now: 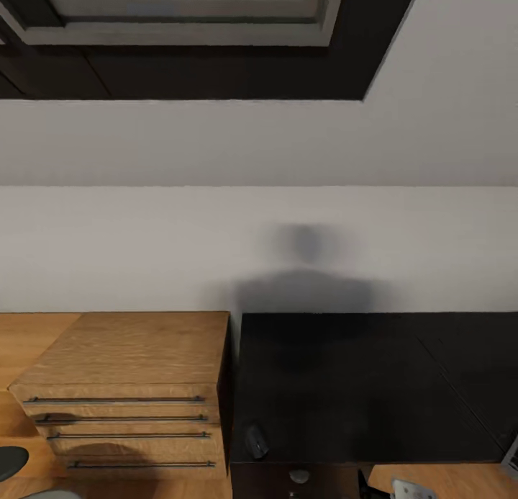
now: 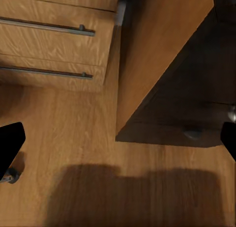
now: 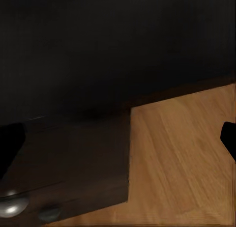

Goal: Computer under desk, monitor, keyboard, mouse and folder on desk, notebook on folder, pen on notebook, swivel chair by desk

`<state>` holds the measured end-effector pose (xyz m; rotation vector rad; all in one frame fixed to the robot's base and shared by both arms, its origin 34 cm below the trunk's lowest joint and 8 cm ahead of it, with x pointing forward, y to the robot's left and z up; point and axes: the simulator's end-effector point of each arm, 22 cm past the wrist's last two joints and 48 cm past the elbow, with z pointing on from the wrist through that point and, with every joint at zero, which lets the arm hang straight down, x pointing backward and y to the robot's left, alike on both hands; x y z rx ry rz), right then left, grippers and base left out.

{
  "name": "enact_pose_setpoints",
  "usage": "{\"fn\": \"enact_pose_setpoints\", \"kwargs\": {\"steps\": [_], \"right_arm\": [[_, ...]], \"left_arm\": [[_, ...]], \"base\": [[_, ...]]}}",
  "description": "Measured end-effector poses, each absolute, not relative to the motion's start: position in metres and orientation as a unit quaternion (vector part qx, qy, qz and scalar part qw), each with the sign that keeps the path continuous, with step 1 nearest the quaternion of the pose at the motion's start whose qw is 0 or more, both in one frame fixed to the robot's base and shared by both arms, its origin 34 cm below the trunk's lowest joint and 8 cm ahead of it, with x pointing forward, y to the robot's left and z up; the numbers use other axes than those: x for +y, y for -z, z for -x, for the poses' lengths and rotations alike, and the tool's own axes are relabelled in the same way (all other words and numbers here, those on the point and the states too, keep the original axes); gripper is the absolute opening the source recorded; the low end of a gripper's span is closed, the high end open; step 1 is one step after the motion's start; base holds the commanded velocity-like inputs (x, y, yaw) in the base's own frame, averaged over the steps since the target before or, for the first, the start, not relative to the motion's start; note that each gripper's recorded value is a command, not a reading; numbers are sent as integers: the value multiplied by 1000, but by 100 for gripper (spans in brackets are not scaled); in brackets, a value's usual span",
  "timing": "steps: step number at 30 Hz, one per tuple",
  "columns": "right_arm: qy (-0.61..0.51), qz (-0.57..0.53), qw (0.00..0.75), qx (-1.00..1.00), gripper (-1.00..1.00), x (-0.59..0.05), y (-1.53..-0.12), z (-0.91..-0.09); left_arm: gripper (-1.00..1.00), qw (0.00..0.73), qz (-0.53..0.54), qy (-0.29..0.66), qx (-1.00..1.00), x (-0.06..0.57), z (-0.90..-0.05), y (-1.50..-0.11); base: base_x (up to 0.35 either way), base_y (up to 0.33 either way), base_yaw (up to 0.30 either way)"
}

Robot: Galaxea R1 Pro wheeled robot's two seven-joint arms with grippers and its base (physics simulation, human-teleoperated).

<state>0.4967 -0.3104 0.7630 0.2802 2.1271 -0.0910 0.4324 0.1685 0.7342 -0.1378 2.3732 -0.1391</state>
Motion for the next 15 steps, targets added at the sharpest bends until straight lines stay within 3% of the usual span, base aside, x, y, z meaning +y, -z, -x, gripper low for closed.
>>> {"fn": "enact_pose_setpoints", "kwargs": {"steps": [6,15], "right_arm": [[38,-115,484,867,100,-311,-765,-498],[38,-115,486,866,100,-313,-766,-498]], "left_arm": [[100,371,54,54,926,168,-432,-734],[100,362,52,54,929,167,-426,-728]], "base": [[0,-74,-196],[0,-41,-19]]}}
